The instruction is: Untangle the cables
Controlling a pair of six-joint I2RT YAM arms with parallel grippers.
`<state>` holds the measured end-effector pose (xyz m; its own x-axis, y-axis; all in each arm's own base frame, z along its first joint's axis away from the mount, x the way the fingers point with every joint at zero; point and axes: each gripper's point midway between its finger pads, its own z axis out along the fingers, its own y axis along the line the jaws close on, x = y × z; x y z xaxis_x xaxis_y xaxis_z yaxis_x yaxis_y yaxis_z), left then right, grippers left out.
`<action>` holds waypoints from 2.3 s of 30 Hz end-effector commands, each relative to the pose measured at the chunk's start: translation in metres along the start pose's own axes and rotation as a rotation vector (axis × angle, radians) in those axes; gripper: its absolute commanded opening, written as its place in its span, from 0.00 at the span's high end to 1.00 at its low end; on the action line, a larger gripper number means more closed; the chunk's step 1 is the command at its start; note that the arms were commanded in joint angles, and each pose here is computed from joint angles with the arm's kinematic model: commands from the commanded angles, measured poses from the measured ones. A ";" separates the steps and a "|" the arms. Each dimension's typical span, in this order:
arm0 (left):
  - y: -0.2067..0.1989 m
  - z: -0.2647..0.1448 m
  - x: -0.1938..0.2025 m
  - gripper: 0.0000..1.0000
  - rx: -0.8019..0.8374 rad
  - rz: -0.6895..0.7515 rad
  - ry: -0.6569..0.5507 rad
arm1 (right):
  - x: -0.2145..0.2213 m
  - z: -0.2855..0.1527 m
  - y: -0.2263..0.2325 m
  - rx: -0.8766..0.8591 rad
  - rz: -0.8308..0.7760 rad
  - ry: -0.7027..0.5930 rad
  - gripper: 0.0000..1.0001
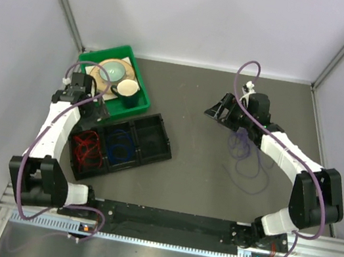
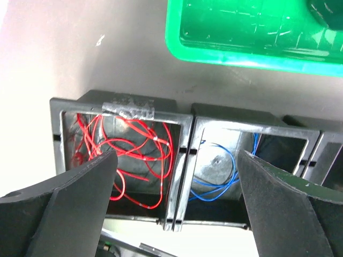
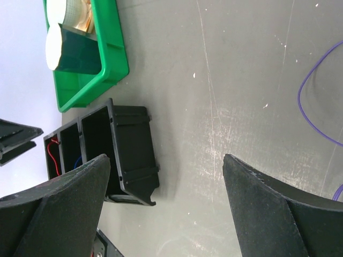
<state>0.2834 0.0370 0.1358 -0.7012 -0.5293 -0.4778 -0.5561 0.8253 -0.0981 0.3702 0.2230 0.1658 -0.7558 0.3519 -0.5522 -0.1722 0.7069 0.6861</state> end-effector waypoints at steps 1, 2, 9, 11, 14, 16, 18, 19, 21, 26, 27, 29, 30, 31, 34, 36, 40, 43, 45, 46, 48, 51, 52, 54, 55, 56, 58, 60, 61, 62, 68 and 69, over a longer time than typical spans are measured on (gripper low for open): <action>-0.001 -0.029 -0.020 0.01 0.023 -0.002 -0.076 | -0.010 -0.009 0.019 -0.045 -0.033 -0.047 0.15; -0.003 -0.031 -0.022 0.01 0.037 -0.002 -0.083 | -0.009 -0.009 0.018 -0.044 -0.032 -0.046 0.15; -0.044 -0.033 -0.005 0.01 0.208 0.076 -0.037 | -0.013 -0.009 0.019 -0.041 -0.035 -0.058 0.15; -0.068 -0.042 -0.003 0.01 0.260 0.135 -0.076 | -0.011 -0.016 0.012 0.012 -0.052 -0.051 0.15; -0.099 -0.058 0.001 0.01 0.313 0.216 -0.143 | -0.017 -0.027 -0.010 0.154 -0.111 -0.079 0.13; -0.120 -0.069 0.002 0.01 0.348 0.256 -0.191 | -0.033 -0.041 -0.031 0.301 -0.173 -0.145 0.05; -0.131 -0.068 0.003 0.01 0.347 0.279 -0.203 | -0.042 -0.062 -0.056 0.469 -0.196 -0.197 0.01; -0.141 -0.074 0.004 0.01 0.365 0.299 -0.213 | -0.045 -0.069 -0.065 0.516 -0.222 -0.207 0.01; -0.150 -0.069 0.009 0.01 0.354 0.327 -0.200 | -0.047 -0.079 -0.080 0.591 -0.249 -0.216 0.01; -0.170 -0.065 0.014 0.01 0.384 0.351 -0.186 | -0.035 -0.089 -0.128 0.739 -0.250 -0.107 0.01; -0.171 -0.063 0.015 0.01 0.386 0.352 -0.181 | -0.031 -0.092 -0.138 0.770 -0.233 -0.076 0.01; -0.176 -0.062 0.018 0.01 0.401 0.357 -0.173 | -0.028 -0.088 -0.153 0.797 -0.187 -0.044 0.01; -0.177 -0.060 0.020 0.01 0.401 0.363 -0.168 | -0.025 -0.082 -0.152 0.763 -0.168 -0.028 0.01; -0.177 -0.059 0.022 0.01 0.403 0.368 -0.166 | -0.027 -0.075 -0.151 0.738 -0.156 -0.034 0.01; -0.177 -0.056 0.026 0.01 0.401 0.381 -0.155 | -0.033 -0.054 -0.156 0.710 -0.125 -0.041 0.01; -0.177 -0.055 0.029 0.01 0.409 0.389 -0.147 | -0.027 -0.037 -0.171 0.725 -0.112 -0.009 0.01; -0.174 -0.053 0.035 0.01 0.408 0.402 -0.127 | -0.029 -0.006 -0.191 0.761 -0.083 0.023 0.01; -0.169 -0.053 0.038 0.01 0.396 0.410 -0.126 | -0.025 0.009 -0.200 0.736 -0.075 0.011 0.13; -0.164 -0.053 0.038 0.01 0.387 0.415 -0.138 | -0.024 0.017 -0.198 0.696 -0.074 0.011 0.31; -0.162 -0.053 0.036 0.01 0.376 0.415 -0.148 | -0.025 0.017 -0.195 0.684 -0.076 0.005 0.56; -0.159 -0.053 0.035 0.01 0.365 0.424 -0.158 | -0.025 0.018 -0.188 0.643 -0.081 0.000 0.77; -0.155 -0.053 0.027 0.01 0.332 0.424 -0.187 | -0.032 0.014 -0.168 0.573 -0.091 -0.013 1.00; -0.152 -0.053 0.023 0.01 0.311 0.414 -0.203 | -0.043 0.007 -0.155 0.549 -0.103 -0.051 1.00; -0.148 -0.055 0.012 0.01 0.278 0.402 -0.246 | -0.046 0.004 -0.128 0.440 -0.112 -0.056 1.00; -0.147 -0.056 0.008 0.01 0.271 0.397 -0.259 | -0.050 -0.002 -0.118 0.415 -0.113 -0.071 1.00; -0.146 -0.058 0.005 0.01 0.268 0.399 -0.269 | -0.062 -0.013 -0.094 0.352 -0.129 -0.109 1.00; -0.144 -0.062 -0.005 0.01 0.267 0.379 -0.287 | -0.077 -0.026 -0.065 0.286 -0.143 -0.157 1.00; -0.139 -0.064 -0.015 0.01 0.262 0.344 -0.300 | -0.098 -0.050 -0.022 0.189 -0.171 -0.225 1.00; -0.138 -0.063 -0.017 0.01 0.264 0.332 -0.295 | -0.104 -0.059 -0.008 0.160 -0.181 -0.245 1.00; -0.136 -0.063 -0.019 0.01 0.268 0.313 -0.292 | -0.108 -0.066 0.007 0.126 -0.194 -0.258 1.00; -0.109 -0.064 -0.042 0.01 0.305 0.143 -0.268 | -0.137 -0.123 0.115 -0.086 -0.313 -0.379 1.00; -0.100 -0.062 -0.047 0.01 0.294 0.108 -0.268 | -0.139 -0.132 0.135 -0.132 -0.330 -0.394 1.00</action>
<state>0.3403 -0.0502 0.1896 -0.6798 -0.2826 -0.6768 -0.2587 0.9559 -0.1392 0.3989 0.1572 0.3217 -0.4413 0.3385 -0.8311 -0.2775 0.8292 0.4851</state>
